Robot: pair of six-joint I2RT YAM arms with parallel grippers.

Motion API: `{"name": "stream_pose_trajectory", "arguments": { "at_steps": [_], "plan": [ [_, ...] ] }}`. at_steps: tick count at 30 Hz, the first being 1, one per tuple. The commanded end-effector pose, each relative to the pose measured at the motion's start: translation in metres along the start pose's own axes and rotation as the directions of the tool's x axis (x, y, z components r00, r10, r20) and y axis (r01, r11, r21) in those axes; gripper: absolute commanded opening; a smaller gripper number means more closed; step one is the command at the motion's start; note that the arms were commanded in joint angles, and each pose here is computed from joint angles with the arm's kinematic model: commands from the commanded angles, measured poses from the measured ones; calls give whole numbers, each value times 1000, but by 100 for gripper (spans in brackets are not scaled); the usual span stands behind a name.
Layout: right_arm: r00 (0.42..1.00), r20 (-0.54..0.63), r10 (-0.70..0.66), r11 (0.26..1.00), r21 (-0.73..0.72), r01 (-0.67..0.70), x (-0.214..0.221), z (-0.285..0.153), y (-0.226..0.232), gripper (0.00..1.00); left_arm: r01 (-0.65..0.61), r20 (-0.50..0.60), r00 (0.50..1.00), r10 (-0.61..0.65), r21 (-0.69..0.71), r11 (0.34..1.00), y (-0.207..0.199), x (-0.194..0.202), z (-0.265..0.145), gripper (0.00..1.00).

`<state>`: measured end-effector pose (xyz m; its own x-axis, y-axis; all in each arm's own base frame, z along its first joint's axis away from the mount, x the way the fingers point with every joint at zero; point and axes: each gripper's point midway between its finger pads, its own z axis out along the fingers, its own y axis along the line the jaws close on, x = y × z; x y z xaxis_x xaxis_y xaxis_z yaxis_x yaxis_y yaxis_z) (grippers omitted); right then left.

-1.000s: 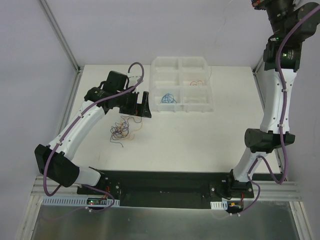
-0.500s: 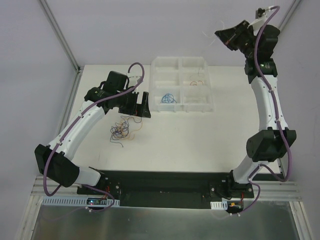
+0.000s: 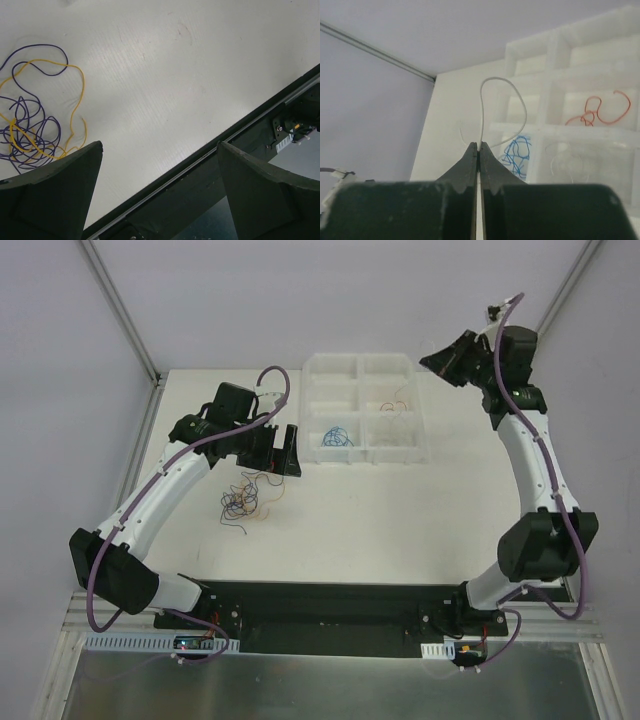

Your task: Untangle the cables

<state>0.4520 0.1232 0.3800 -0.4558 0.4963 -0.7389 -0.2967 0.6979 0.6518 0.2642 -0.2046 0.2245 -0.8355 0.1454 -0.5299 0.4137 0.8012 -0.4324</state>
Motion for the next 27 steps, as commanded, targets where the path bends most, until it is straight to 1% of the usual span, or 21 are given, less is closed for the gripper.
{"name": "stream_pose_trajectory", "arguments": {
  "at_steps": [1,5,9,12,16,19,22,27],
  "plan": [
    [969,-219,113,990,107,-91,68,30,-48,1,-26,-3,1000,26,1,1000,-2,6,-5,97],
    [929,-312,200,971,187,-146,101,51,-75,0,-30,2,1000,30,4,1000,-3,4,-6,97],
    [900,-349,261,952,245,-181,126,66,-91,0,-35,6,999,35,5,999,-4,4,-8,97],
    [881,-361,305,921,346,-177,144,63,-112,0,-41,6,999,41,-8,999,-2,5,-10,97],
    [831,-392,394,863,468,-189,176,47,-130,0,-53,7,999,53,-23,998,1,7,-12,98],
    [799,-392,457,835,497,-234,200,42,-134,1,-53,3,999,53,-26,998,2,8,-11,99],
    [785,-366,500,806,527,-267,209,46,-143,0,-52,3,999,52,-23,998,1,7,-10,99],
    [799,-338,497,786,565,-251,206,68,-164,0,-59,-5,998,59,-13,998,-2,8,-8,99]
  ]
}}
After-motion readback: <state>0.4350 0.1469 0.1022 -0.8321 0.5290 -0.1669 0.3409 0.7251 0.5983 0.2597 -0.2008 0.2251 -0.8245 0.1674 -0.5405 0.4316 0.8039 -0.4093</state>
